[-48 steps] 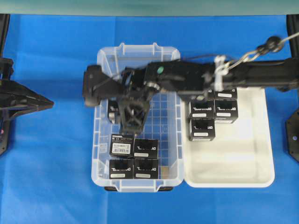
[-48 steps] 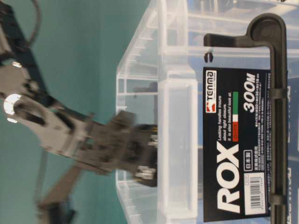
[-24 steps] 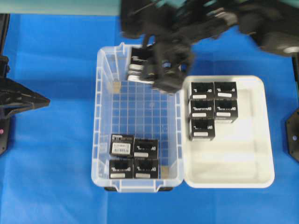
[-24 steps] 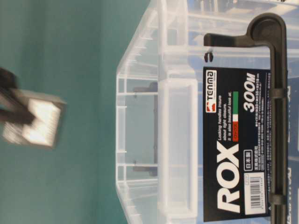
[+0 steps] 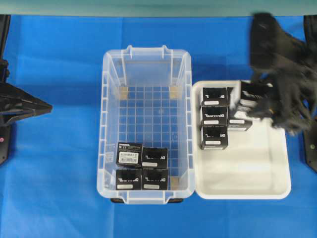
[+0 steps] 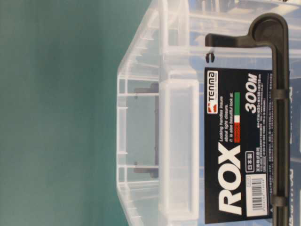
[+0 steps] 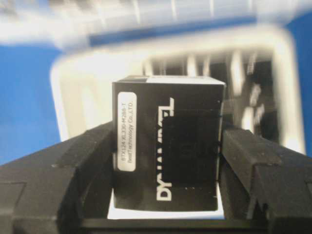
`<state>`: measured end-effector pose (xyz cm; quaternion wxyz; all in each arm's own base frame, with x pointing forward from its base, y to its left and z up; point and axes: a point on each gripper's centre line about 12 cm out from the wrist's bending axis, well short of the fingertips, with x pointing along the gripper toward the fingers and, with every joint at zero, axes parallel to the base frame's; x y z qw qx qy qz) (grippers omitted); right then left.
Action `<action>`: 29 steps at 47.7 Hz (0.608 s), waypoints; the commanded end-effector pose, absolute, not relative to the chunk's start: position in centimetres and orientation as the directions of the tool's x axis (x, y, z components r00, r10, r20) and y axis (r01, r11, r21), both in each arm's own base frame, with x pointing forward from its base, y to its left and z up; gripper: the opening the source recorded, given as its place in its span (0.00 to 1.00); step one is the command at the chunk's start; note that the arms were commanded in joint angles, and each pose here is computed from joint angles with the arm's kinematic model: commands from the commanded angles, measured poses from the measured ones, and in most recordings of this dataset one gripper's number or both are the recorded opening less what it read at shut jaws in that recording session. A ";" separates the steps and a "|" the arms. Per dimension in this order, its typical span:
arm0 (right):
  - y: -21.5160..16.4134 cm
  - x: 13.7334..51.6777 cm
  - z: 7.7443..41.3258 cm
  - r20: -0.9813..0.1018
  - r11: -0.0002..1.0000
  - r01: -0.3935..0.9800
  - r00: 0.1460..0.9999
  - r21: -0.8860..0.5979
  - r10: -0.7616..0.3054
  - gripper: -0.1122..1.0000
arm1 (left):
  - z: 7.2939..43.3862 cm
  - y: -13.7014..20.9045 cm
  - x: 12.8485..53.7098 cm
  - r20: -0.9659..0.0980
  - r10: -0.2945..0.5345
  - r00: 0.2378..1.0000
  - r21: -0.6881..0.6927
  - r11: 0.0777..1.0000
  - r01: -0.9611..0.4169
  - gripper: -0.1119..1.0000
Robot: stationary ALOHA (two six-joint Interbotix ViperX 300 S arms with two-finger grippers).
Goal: Pick the box from inside the plastic case
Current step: 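Carry the held box right and lower it onto the white tray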
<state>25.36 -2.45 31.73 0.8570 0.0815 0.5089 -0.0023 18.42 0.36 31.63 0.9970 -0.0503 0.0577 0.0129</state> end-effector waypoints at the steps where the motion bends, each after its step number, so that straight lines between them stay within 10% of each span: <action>1: -1.3 24.3 28.2 -0.869 0.988 0.064 0.485 0.139 0.091 0.65 | 33.0 0.5 18.5 -0.084 0.026 0.996 -0.095 0.995 -0.034 0.05; 29: 0.4 23.9 14.1 -0.915 0.998 0.001 0.400 0.060 0.055 0.65 | 33.5 1.3 18.2 -0.058 0.069 0.996 -0.087 0.993 -0.074 0.05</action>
